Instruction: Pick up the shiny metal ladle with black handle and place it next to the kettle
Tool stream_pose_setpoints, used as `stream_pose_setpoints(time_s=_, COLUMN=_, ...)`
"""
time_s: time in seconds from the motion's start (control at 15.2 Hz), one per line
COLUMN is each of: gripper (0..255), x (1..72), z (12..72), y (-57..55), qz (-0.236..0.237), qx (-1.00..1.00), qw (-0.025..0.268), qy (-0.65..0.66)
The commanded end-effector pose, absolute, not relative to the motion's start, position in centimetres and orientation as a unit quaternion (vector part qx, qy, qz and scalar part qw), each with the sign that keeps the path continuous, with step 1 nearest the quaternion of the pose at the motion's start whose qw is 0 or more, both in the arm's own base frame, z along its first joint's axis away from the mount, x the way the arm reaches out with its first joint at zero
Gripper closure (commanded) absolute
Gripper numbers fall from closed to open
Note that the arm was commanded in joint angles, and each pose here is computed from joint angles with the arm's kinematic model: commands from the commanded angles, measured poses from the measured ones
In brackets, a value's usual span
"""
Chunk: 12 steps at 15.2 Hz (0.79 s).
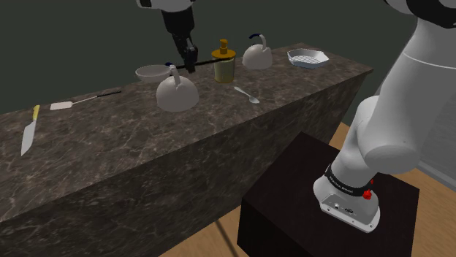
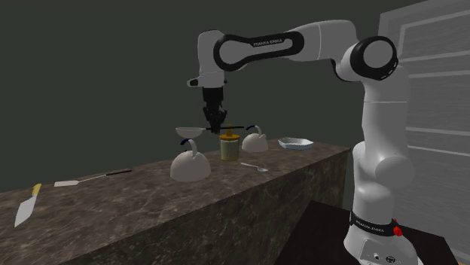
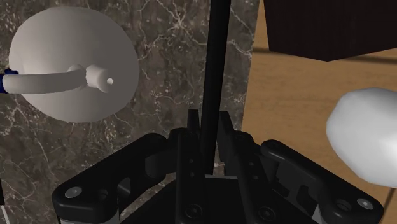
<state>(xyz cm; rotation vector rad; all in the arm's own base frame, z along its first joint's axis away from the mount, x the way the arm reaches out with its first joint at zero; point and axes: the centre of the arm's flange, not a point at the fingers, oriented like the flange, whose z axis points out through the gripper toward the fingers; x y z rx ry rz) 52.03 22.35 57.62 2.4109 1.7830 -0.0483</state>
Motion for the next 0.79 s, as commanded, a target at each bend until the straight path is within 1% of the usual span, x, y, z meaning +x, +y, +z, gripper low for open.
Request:
stream_pose_setpoints(time_s=0.0, gripper=255, x=52.0, z=58.4, y=22.5, qz=-0.016, qx=0.802, qw=0.071, qy=0.593)
stream_pose_setpoints(time_s=0.73, gripper=255, x=51.7, z=58.5, y=7.9, qz=-0.016, qx=0.802, qw=0.071, qy=0.593)
